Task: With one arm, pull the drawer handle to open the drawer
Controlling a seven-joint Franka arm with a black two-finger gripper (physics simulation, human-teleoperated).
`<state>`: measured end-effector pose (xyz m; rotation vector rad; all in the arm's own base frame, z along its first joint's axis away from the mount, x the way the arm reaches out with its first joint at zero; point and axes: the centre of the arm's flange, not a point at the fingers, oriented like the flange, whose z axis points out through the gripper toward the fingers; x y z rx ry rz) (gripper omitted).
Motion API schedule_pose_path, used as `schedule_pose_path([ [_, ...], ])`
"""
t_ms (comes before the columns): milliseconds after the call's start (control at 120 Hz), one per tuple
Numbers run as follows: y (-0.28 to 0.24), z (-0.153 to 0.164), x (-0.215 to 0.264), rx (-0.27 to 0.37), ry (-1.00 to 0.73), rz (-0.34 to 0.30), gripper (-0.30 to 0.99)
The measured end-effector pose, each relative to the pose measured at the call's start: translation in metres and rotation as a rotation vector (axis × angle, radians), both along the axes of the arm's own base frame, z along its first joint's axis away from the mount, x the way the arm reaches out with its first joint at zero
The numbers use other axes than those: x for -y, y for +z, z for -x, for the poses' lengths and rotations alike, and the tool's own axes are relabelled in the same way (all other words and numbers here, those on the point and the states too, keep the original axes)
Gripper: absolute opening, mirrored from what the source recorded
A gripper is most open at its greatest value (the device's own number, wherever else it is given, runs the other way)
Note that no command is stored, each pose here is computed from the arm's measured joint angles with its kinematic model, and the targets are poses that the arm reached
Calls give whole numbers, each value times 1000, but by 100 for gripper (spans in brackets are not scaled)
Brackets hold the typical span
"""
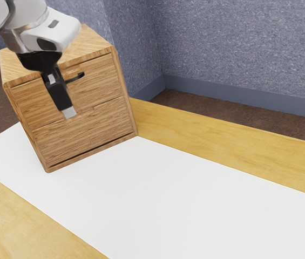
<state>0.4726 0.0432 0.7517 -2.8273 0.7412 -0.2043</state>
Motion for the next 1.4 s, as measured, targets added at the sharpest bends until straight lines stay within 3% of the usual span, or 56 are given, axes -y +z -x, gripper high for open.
schedule_pose_path([
  [133,-14,-24,-10,27,-128,22,69],
  [275,-19,-51,6,77,-272,-84,69],
  [542,-38,-96,-94,106,-215,-134,69],
  [783,-40,-99,-110,39,-170,-181,69],
  [925,-40,-107,-144,23,-102,-191,69],
  [1067,-44,-110,-141,0,-96,-199,48],
  [1158,-32,-111,-146,18,-80,-214,37],
  [1400,-48,-132,-154,28,-74,-223,25],
])
